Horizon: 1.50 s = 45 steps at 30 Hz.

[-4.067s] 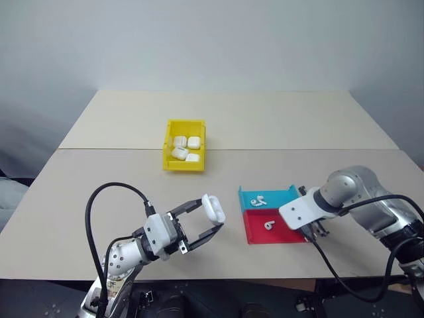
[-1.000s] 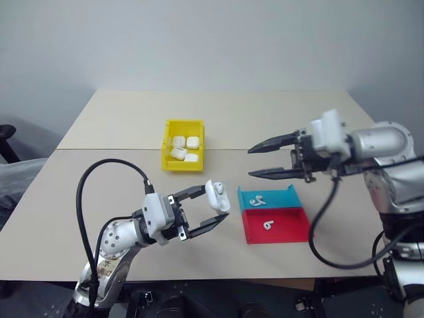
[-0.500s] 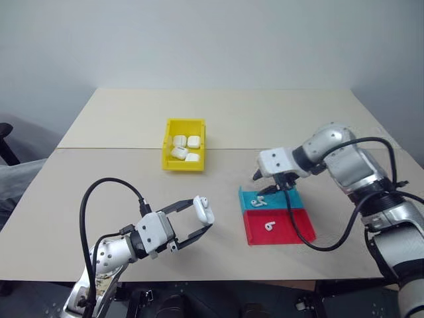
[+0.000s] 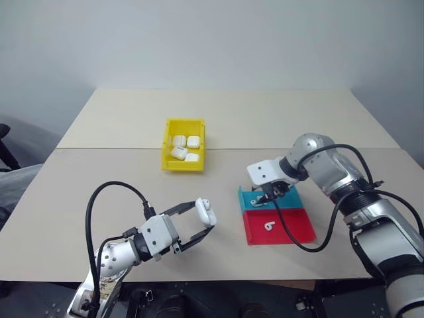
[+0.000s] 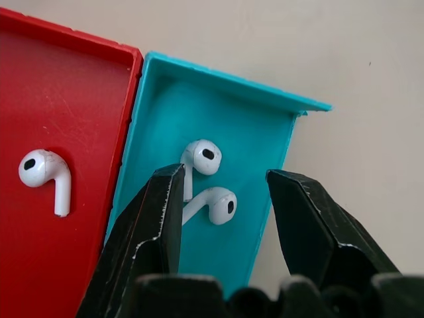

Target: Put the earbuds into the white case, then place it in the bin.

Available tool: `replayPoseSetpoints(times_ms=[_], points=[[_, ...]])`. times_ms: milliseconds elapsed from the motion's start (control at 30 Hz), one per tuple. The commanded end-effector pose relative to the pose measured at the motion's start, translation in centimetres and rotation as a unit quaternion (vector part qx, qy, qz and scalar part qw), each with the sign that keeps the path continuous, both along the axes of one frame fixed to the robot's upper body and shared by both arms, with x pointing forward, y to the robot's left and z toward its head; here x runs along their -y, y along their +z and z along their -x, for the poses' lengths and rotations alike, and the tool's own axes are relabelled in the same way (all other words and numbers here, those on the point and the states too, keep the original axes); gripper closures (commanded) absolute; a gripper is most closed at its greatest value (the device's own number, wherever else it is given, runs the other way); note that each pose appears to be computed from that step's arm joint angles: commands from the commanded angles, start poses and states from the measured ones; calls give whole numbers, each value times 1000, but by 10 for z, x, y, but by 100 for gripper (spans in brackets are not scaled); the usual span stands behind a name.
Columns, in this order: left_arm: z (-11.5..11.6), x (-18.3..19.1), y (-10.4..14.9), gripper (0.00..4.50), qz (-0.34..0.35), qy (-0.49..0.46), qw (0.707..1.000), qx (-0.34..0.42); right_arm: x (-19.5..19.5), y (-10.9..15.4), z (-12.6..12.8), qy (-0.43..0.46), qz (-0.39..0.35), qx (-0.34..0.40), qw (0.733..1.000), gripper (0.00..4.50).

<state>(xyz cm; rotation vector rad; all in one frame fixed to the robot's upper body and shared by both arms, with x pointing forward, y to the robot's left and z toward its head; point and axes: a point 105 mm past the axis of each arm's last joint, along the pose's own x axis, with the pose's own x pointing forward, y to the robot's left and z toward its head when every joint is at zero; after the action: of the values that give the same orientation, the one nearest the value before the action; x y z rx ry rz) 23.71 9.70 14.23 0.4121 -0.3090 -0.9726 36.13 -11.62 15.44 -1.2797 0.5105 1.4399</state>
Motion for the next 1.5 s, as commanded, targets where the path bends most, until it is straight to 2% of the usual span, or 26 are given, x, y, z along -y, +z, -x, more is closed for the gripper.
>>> replayPoseSetpoints(times_ms=[33, 433, 1433, 1500], points=[[5, 4, 11, 175, 8, -7, 1000, 27, -2, 7, -2, 3, 11, 11, 1000, 208], [4, 4, 9, 175, 4, 4, 1000, 27, -3, -7, -5, -20, 29, 5, 999, 208], [3, 4, 7, 175, -2, 2, 1000, 29, -2, -17, 5, -11, 38, 0, 999, 208], [3, 4, 7, 175, -3, 2, 1000, 29, -2, -17, 5, -13, 38, 1, 999, 248]])
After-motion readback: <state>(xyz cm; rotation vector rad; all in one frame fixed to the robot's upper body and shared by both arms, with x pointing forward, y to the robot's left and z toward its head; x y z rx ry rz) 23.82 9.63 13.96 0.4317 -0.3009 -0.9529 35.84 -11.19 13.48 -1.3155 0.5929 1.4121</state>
